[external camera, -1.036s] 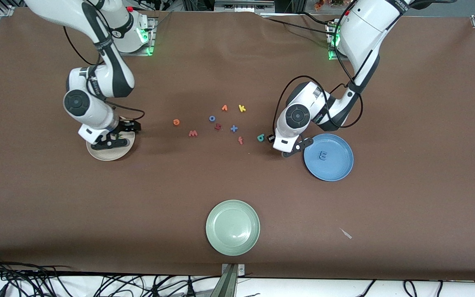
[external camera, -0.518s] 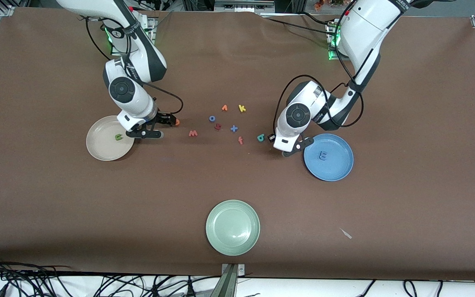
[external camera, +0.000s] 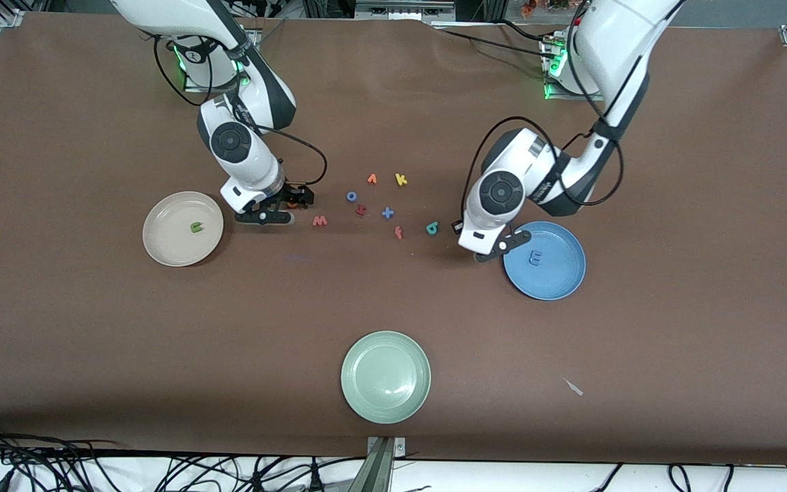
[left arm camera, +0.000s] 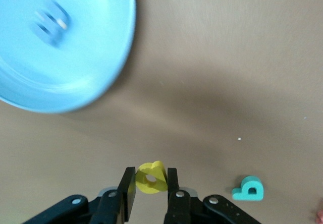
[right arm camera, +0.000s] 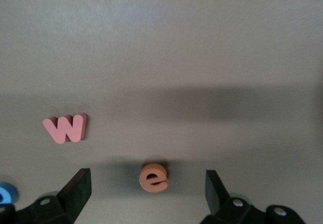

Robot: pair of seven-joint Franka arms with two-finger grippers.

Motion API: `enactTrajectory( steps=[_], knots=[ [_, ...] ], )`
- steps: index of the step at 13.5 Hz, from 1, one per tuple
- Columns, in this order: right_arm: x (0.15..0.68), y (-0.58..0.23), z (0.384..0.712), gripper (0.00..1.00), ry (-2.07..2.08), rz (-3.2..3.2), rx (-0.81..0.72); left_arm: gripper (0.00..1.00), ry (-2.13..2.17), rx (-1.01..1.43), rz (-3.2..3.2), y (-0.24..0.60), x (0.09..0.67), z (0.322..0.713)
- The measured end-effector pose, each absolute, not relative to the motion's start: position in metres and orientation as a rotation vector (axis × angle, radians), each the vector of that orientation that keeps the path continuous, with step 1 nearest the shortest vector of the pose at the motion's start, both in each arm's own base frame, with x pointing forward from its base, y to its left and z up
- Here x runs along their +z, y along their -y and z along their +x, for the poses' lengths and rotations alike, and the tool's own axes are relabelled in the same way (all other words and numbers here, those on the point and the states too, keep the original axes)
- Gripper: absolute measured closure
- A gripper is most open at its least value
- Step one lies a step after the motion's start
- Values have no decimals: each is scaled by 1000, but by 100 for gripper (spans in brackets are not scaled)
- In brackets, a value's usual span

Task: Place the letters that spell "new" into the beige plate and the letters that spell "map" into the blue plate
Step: 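Drop the yellow letter onto the blue plate while the right gripper carries the e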

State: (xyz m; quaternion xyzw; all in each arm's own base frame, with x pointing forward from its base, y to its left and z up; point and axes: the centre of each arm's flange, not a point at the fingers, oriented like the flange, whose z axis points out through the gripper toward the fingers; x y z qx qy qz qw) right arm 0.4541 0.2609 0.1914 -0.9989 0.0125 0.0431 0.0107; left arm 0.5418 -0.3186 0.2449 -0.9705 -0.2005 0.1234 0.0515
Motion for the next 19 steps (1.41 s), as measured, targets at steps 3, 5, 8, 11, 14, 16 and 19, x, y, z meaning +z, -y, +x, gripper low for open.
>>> enactTrajectory(
  steps=[3,5,8,11,14,16,19],
  knots=[
    [178,-264,450,2,-30,-3118,149,71,441,399,-3003,256,266,575],
    [176,-263,450,6,-30,-3119,153,71,312,413,-3008,205,259,591],
    [176,-263,450,23,-30,-3119,154,71,205,453,-2953,175,231,587],
    [174,-263,448,38,-27,-3121,160,71,158,511,-2932,178,205,578],
    [173,-261,446,47,-15,-3123,168,69,122,534,-2924,176,194,576],
    [173,-261,446,52,-10,-3123,167,51,120,521,-2930,178,198,579],
    [174,-260,447,66,-9,-3123,164,21,48,430,-2997,220,238,591]
  ],
)
